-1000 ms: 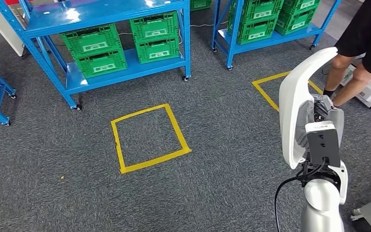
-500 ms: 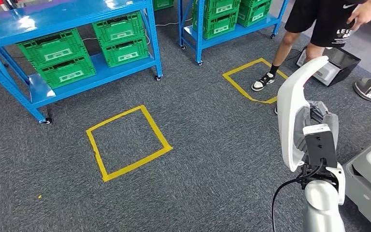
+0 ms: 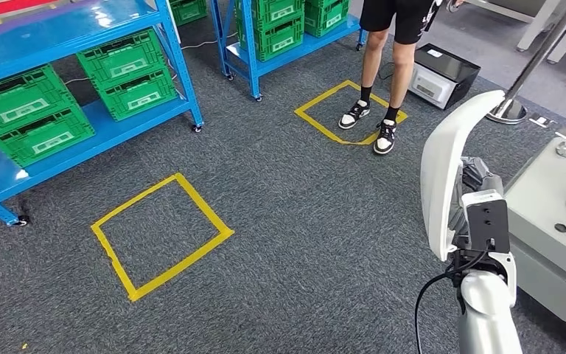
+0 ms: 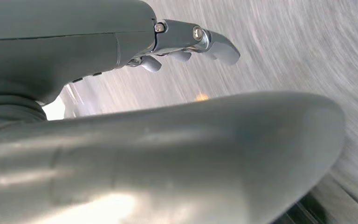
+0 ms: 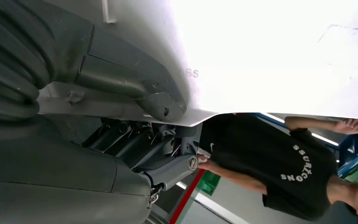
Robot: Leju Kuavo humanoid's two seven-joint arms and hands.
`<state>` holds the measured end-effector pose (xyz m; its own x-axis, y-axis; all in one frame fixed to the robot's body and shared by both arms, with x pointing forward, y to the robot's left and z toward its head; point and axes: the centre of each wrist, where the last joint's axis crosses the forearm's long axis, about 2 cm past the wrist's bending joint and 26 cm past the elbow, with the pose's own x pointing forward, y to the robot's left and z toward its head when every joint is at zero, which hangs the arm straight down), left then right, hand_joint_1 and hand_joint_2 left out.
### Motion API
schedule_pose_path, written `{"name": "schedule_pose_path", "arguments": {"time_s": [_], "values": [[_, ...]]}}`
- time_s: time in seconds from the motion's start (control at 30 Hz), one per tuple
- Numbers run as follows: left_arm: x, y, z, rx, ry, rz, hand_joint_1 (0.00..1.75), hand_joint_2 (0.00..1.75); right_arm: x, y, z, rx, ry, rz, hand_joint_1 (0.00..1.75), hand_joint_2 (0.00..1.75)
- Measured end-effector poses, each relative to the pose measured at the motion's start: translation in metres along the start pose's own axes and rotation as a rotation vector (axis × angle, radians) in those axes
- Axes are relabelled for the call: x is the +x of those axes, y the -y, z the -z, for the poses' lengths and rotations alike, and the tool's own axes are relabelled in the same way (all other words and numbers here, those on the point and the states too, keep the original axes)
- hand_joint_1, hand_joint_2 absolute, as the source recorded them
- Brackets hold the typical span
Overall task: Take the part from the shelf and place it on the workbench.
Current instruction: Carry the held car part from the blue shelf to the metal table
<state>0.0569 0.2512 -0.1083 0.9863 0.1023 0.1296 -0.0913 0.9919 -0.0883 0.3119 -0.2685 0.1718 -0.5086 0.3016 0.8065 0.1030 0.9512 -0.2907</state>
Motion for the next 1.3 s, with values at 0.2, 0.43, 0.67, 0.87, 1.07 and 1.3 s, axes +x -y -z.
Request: {"name": "schedule_pose_path", "arguments": {"time_s": [0.2,0.43,0.67,0.87,1.07,1.3], "values": [[-0.007,-0.007,0.0,-0.023,0.041,-0.65,0.0,0.0,-0.01,0.009,-0.042,-0.023,-0.089,0.029,1.75,1.75],[-0.009,-0.012,0.0,0.059,0.015,-0.918,0.0,0.0,-0.014,0.009,-0.062,-0.017,-0.123,0.076,1.75,1.75],[-0.001,-0.014,0.0,0.014,0.041,-0.888,0.0,0.0,-0.017,0.004,-0.054,-0.023,-0.116,0.102,1.75,1.75],[0.002,-0.017,0.0,0.104,0.022,-0.4,0.0,0.0,-0.016,-0.001,-0.045,-0.012,-0.12,0.083,1.75,1.75],[0.017,-0.014,0.0,0.107,0.006,0.032,0.0,0.0,-0.011,-0.005,-0.035,0.037,-0.129,0.073,1.75,1.75],[0.017,-0.013,0.0,0.13,-0.031,0.16,0.0,0.0,-0.005,-0.005,-0.029,0.071,-0.12,0.026,1.75,1.75]]}}
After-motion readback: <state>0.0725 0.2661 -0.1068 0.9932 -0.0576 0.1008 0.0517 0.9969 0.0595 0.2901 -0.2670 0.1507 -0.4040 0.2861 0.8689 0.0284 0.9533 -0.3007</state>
